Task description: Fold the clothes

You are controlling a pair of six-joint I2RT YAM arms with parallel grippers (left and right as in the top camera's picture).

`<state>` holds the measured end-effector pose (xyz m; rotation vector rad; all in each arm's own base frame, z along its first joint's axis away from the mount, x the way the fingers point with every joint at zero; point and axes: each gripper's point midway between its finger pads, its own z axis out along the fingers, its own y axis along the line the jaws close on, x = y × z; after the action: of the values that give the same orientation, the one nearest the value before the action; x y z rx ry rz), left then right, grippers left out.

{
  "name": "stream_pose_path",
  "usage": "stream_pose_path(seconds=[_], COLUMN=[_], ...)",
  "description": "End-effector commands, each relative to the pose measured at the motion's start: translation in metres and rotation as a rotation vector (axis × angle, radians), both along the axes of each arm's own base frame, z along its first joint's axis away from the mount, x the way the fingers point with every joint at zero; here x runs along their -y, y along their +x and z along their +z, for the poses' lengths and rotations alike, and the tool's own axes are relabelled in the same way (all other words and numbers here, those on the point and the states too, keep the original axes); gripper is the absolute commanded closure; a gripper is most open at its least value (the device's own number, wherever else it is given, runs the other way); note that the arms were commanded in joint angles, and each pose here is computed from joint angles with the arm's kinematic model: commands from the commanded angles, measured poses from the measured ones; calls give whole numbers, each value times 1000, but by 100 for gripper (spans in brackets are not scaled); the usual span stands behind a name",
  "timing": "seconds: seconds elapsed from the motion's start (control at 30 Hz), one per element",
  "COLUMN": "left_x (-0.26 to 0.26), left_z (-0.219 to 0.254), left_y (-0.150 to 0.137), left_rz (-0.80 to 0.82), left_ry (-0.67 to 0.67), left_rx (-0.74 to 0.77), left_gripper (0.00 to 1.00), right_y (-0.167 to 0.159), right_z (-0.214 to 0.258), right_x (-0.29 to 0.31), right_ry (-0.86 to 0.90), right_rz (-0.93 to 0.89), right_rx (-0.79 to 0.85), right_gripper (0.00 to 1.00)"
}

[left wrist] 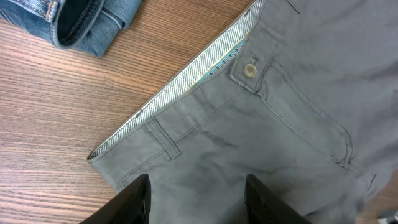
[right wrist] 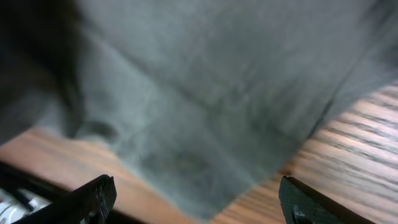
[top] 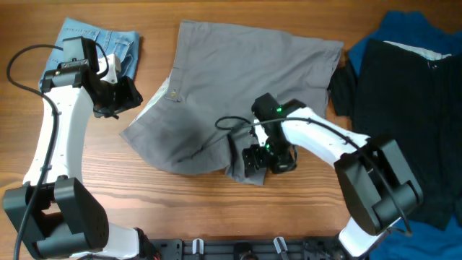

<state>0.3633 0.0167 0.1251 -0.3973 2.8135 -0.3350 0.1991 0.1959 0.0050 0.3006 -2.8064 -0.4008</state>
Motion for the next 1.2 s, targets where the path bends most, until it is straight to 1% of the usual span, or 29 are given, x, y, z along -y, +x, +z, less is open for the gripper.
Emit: stream_pose_path(seconds=[0.0,0.03,0.07,0.1,0.13,0.23,0.27,0.3,0.37,0.4,0.47,0.53,0.63,0.7,0.8,0.83,0.93,0.97,1.1,1.17], left_x=[3,3,3,3,3,3,3,3,3,3,3,3,5,15,44,54,91,100,117,121], left_z=[2,2,2,2,2,2,2,2,2,2,2,1,1,2,-3,-8,-36,-47,-87,-101], left_y=[0,0,0,0,0,0,0,0,0,0,0,-2,-5,-3,2,3,4,7,29,32], left_rz=[-21,-21,-21,-21,-21,-21,-21,-21,-21,-21,-21,-21,-22,-48,-202,-233,-428,-456,-509,-513], left_ry=[-2,-2,-2,-2,-2,-2,-2,-2,-2,-2,-2,-3,-11,-56,-83,-81,-52,-32,52,47], left_rx=[11,11,11,10,10,10,11,11,11,11,10,3,-9,4,42,43,62,62,82,69], left_gripper=[51,51,51,51,51,51,51,50,50,49,48,47,46,45,45,45,46,46,46,47], right_y=[-4,-4,-2,-2,-1,9,12,16,19,20,23,22,23,24,25,26,31,32,37,38], right_z=[-20,-21,-22,-23,-21,-3,7,29,57,64,74,77,75,73,73,72,71,70,69,69], right_x=[11,11,13,15,19,57,79,121,162,171,195,210,215,210,207,208,205,204,204,204], right_ry=[-54,-53,-65,-72,-91,-277,-388,-580,-739,-760,-748,-716,-626,-576,-556,-554,-531,-523,-517,-516], right_rz=[-52,-51,-49,-46,-48,-124,-189,-318,-469,-515,-642,-704,-656,-617,-602,-602,-589,-592,-596,-597], right_rx=[13,17,28,34,37,51,62,82,87,85,69,40,5,-4,-3,1,16,19,37,41], right_gripper=[21,34,64,85,96,96,96,96,96,96,96,96,95,96,96,96,96,96,96,96])
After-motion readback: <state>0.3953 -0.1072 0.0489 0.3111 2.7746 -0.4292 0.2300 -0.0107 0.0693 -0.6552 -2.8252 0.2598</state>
